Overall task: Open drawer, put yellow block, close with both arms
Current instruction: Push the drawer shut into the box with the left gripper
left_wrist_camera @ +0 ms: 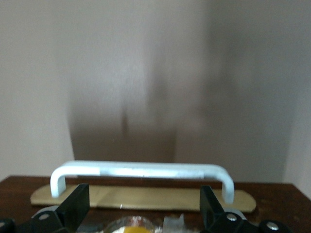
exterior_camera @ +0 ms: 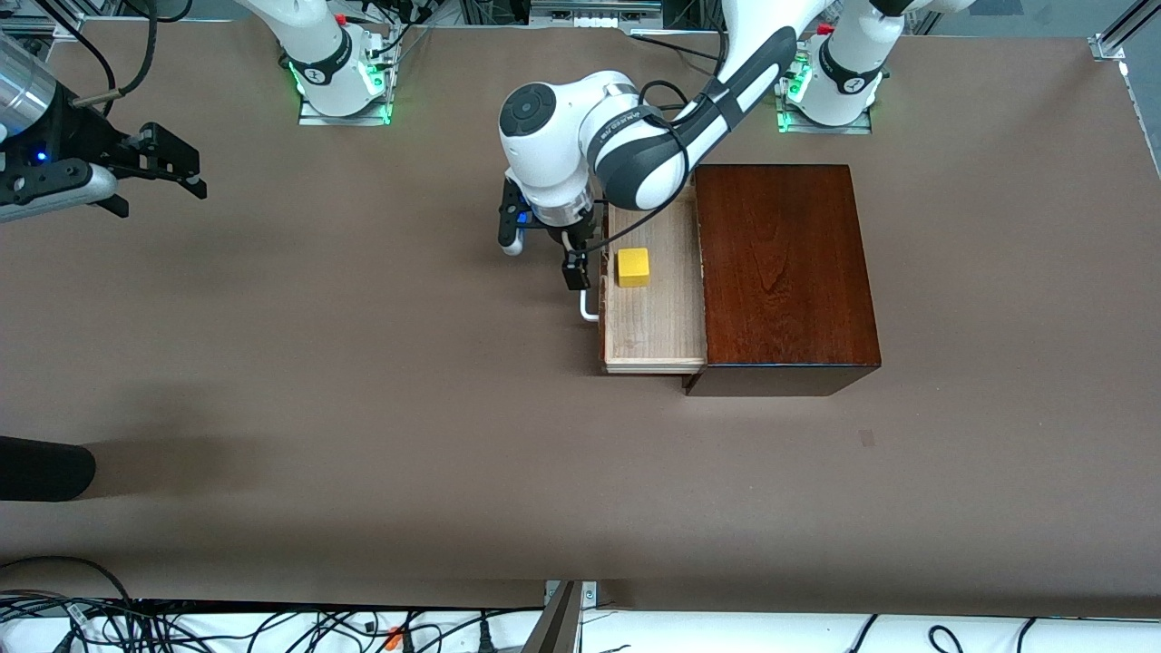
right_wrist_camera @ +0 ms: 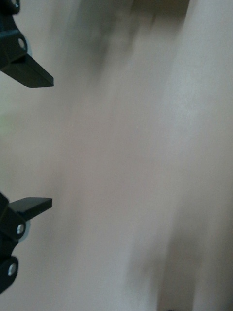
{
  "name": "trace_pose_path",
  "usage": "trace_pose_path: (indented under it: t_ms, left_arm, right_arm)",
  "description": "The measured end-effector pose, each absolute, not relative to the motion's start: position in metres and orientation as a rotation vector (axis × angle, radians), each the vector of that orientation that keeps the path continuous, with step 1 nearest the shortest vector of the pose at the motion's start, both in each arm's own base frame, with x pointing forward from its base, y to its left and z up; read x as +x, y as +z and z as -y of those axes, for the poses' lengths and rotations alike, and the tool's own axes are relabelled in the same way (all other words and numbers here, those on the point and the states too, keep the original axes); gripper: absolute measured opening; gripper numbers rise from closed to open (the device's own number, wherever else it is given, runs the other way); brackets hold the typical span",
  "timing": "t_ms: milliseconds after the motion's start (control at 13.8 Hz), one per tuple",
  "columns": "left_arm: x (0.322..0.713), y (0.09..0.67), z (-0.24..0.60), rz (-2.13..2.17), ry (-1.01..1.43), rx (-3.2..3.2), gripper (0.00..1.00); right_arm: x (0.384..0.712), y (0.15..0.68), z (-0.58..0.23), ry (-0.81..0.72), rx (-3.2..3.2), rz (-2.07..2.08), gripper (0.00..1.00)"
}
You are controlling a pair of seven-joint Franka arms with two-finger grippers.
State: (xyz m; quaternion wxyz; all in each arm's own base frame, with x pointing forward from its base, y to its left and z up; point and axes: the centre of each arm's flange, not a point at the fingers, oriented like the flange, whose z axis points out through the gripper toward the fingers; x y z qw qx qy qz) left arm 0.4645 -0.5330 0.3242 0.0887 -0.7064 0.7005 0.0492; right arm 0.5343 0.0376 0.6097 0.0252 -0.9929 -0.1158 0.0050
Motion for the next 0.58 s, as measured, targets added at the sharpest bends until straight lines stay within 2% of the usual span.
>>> trace_pose_path:
  t_ms: [581]
  left_arm:
    - [0.476,0.325,0.515,-2.03,0.24,-2.117,1.0]
  right_arm:
    - [0.537,0.605,-0.033,0.035,-3.118,0.282,1.0]
